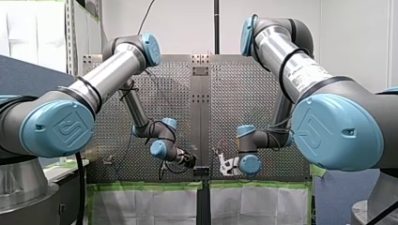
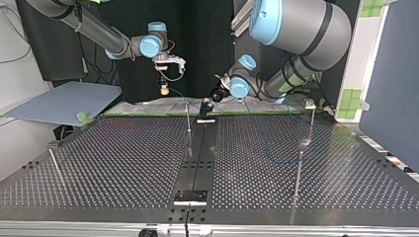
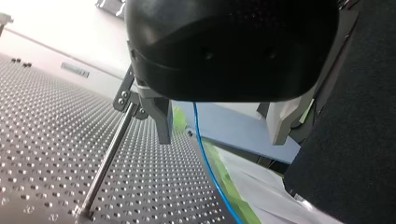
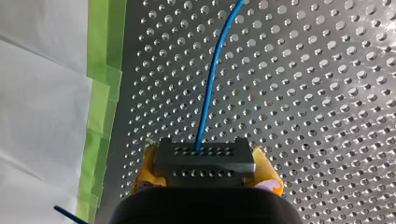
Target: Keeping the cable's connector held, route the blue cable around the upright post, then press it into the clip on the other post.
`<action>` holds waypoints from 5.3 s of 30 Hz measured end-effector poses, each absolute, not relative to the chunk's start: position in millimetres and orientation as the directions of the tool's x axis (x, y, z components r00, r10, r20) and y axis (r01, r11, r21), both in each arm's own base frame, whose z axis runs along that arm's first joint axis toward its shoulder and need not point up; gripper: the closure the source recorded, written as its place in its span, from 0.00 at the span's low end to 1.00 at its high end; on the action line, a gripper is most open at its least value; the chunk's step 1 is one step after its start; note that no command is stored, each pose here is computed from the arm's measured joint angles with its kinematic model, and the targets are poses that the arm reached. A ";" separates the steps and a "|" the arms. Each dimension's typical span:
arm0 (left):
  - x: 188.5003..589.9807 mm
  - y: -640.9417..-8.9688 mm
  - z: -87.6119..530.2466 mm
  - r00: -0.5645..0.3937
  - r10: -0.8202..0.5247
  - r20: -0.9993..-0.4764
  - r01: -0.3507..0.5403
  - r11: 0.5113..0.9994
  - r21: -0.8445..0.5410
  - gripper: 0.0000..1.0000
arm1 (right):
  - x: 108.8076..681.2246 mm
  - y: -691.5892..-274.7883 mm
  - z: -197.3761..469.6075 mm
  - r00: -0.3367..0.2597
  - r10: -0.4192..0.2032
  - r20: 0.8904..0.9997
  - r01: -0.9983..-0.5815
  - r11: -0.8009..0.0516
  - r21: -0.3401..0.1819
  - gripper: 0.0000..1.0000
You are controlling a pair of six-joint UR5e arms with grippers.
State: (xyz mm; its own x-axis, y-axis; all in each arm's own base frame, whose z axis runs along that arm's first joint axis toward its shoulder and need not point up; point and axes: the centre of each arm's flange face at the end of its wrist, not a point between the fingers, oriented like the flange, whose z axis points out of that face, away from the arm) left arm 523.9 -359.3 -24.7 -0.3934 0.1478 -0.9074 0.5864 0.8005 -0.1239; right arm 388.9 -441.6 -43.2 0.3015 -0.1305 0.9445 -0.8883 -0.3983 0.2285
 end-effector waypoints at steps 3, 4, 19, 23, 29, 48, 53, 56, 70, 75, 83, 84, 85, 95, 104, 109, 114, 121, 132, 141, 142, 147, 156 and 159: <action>522.0 -359.7 -25.8 -0.415 0.134 -0.900 0.563 0.815 -0.138 0.00 | 390.9 -442.1 -42.5 0.299 -0.127 0.946 -0.886 -0.405 0.226 1.00; 520.8 -359.9 -26.2 -0.426 0.129 -0.896 0.553 0.820 -0.145 0.00 | 391.6 -442.1 -42.3 0.298 -0.126 0.946 -0.885 -0.408 0.224 1.00; 505.8 -365.0 -30.5 -0.531 0.057 -0.845 0.429 0.879 -0.211 0.00 | 404.4 -435.8 -41.6 0.288 -0.110 0.951 -0.853 -0.480 0.203 1.00; 506.4 -365.2 -30.3 -0.537 0.028 -0.843 0.400 0.889 -0.225 0.00 | 411.2 -430.1 -41.5 0.288 -0.104 0.952 -0.833 -0.517 0.196 1.00; 505.2 -366.8 -30.5 -0.551 -0.017 -0.834 0.364 0.895 -0.258 0.00 | 422.1 -420.6 -41.4 0.286 -0.095 0.953 -0.799 -0.572 0.183 1.00; 512.7 -374.6 -29.8 -0.538 -0.174 -0.824 0.310 0.869 -0.386 0.00 | 436.4 -410.5 -34.7 0.275 -0.072 0.959 -0.750 -0.641 0.167 1.00; 514.9 -376.8 -28.5 -0.533 -0.216 -0.818 0.300 0.855 -0.422 0.00 | 442.2 -405.6 -32.8 0.271 -0.064 0.960 -0.729 -0.665 0.162 1.00; 513.9 -377.4 -28.9 -0.544 -0.234 -0.806 0.289 0.850 -0.441 0.00 | 444.3 -404.4 -30.8 0.268 -0.060 0.961 -0.724 -0.671 0.160 1.00; 504.0 -388.9 -29.6 -0.593 -0.256 -0.763 0.303 0.807 -0.506 0.00 | 449.4 -401.1 -26.4 0.260 -0.052 0.964 -0.708 -0.689 0.153 1.00; 507.4 -390.6 -28.0 -0.571 -0.278 -0.772 0.303 0.803 -0.513 0.00 | 452.1 -397.8 -26.1 0.260 -0.052 0.964 -0.699 -0.699 0.151 1.00; 515.4 -390.9 -25.0 -0.535 -0.320 -0.782 0.304 0.791 -0.531 0.00 | 460.5 -391.6 -18.4 0.251 -0.038 0.967 -0.671 -0.727 0.146 1.00; 516.0 -390.5 -25.0 -0.532 -0.320 -0.784 0.304 0.792 -0.530 0.00 | 461.3 -391.3 -16.9 0.249 -0.036 0.968 -0.669 -0.729 0.145 1.00; 516.8 -389.9 -24.8 -0.529 -0.320 -0.786 0.304 0.794 -0.527 0.00 | 462.1 -390.9 -15.6 0.247 -0.034 0.968 -0.668 -0.730 0.145 1.00; 524.4 -383.2 -23.2 -0.463 -0.284 -0.840 0.300 0.841 -0.450 0.00 | 466.2 -386.9 -12.6 0.216 -0.065 0.974 -0.681 -0.725 0.103 1.00; 533.2 -373.7 -22.1 -0.423 -0.262 -0.868 0.295 0.866 -0.405 0.00 | 462.2 -383.3 -16.2 0.221 -0.085 0.971 -0.704 -0.704 0.099 1.00; 538.8 -373.6 -19.5 -0.391 -0.274 -0.879 0.307 0.862 -0.405 0.00 | 463.5 -379.5 -17.2 0.230 -0.086 0.969 -0.699 -0.708 0.103 1.00; 540.3 -374.5 -18.4 -0.381 -0.277 -0.882 0.316 0.858 -0.406 0.00 | 463.8 -378.7 -16.9 0.234 -0.085 0.968 -0.697 -0.709 0.106 1.00; 538.0 -377.3 -18.8 -0.401 -0.272 -0.875 0.340 0.843 -0.417 0.00 | 464.1 -377.8 -16.9 0.235 -0.086 0.968 -0.696 -0.710 0.106 1.00; 535.8 -384.6 -17.5 -0.433 -0.294 -0.852 0.391 0.791 -0.471 0.00 | 465.8 -377.0 -16.3 0.228 -0.087 0.970 -0.692 -0.715 0.098 1.00; 534.7 -390.1 -15.8 -0.449 -0.300 -0.841 0.434 0.750 -0.499 0.00 | 465.8 -376.4 -16.7 0.228 -0.089 0.970 -0.690 -0.717 0.097 1.00; 534.7 -389.9 -15.8 -0.450 -0.300 -0.841 0.434 0.749 -0.500 0.00 | 465.8 -376.5 -16.6 0.229 -0.089 0.969 -0.690 -0.717 0.097 1.00; 535.5 -388.2 -16.1 -0.453 -0.299 -0.840 0.432 0.750 -0.500 0.00 | 465.8 -376.4 -16.6 0.230 -0.088 0.969 -0.689 -0.718 0.098 1.00; 538.4 -382.7 -16.9 -0.454 -0.299 -0.839 0.423 0.757 -0.498 0.06 | 465.7 -376.4 -16.7 0.229 -0.090 0.969 -0.690 -0.717 0.096 1.00; 538.9 -381.8 -16.8 -0.454 -0.300 -0.839 0.422 0.757 -0.499 0.15 | 465.9 -376.6 -16.5 0.228 -0.089 0.970 -0.690 -0.717 0.096 1.00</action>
State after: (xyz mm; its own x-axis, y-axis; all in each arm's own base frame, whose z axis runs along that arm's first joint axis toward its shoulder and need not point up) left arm 538.9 -381.8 -16.8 -0.4544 -0.2999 -0.8388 0.4220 0.7568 -0.4992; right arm 465.9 -376.6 -16.5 0.2277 -0.0892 0.9696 -0.6901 -0.7173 0.0961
